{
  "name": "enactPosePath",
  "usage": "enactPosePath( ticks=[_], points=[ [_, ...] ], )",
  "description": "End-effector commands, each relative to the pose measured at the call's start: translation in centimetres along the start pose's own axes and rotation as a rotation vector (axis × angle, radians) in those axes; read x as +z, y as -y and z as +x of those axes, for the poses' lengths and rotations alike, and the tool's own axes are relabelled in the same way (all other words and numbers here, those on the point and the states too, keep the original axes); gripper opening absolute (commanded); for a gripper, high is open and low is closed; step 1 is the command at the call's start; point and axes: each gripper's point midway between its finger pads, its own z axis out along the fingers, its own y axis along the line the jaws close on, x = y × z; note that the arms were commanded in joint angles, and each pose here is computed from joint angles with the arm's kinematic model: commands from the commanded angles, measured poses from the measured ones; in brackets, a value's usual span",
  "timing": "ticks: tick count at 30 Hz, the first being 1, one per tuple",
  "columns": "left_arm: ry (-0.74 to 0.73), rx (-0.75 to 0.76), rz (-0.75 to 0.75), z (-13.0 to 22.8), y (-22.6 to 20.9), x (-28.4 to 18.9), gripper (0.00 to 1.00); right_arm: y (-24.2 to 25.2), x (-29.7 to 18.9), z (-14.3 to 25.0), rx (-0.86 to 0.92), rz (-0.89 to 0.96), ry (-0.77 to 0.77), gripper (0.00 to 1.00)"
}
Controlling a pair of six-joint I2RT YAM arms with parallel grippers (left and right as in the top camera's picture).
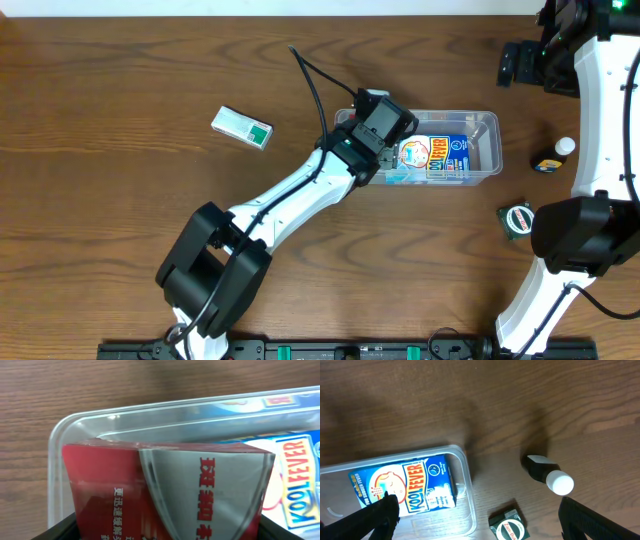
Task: Pack container
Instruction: 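Carry the red box with the left gripper into the container and release, then move the left gripper to the white-green medicine box and grasp it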
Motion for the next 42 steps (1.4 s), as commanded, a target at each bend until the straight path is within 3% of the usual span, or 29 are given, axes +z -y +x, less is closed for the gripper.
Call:
enactPosePath(
  ticks=[1, 8, 16, 26, 29, 33, 36, 42],
  points=[
    [0.04, 0.007, -0.066, -1.1, -0.9, 0.1, 0.63, 0.3, -0.4, -0.2, 0.023, 0.006, 0.014, 0.99],
    [0.022, 0.014, -0.076, -0.7, -1.1, 0.1, 0.84, 0.2, -0.4, -0.2, 0.022, 0.005, 0.013, 0.99],
    [0.018, 0.015, -0.078, -0.6, -1.2, 0.1, 0.92, 0.2, -0.4, -0.2, 0.022, 0.005, 0.013, 0.99],
    [0.011, 0.018, -0.082, -0.4, -1.3, 0.0, 0.92, 0.2, -0.4, -0.2, 0.022, 0.005, 0.013, 0.99],
    [0.011, 0.022, -0.082, -0.6, -1.3, -0.2, 0.83, 0.2, -0.4, -0.2, 0.022, 0.005, 0.013, 0.99],
    [0.012, 0.021, -0.086, -1.6, -1.8, -2.3, 0.83, 0.2, -0.4, -0.2, 0.022, 0.005, 0.013, 0.99],
    [0.014, 0.0, -0.101, -3.1, -3.2, -4.9, 0.84, 0.2, -0.4, -0.2, 0.022, 0.005, 0.013, 0.99],
    [0.009, -0.121, -0.196, -5.3, -11.1, -10.5, 0.99, 0.2, -0.4, -0.2, 0.022, 0.005, 0.013, 0.99]
  ],
)
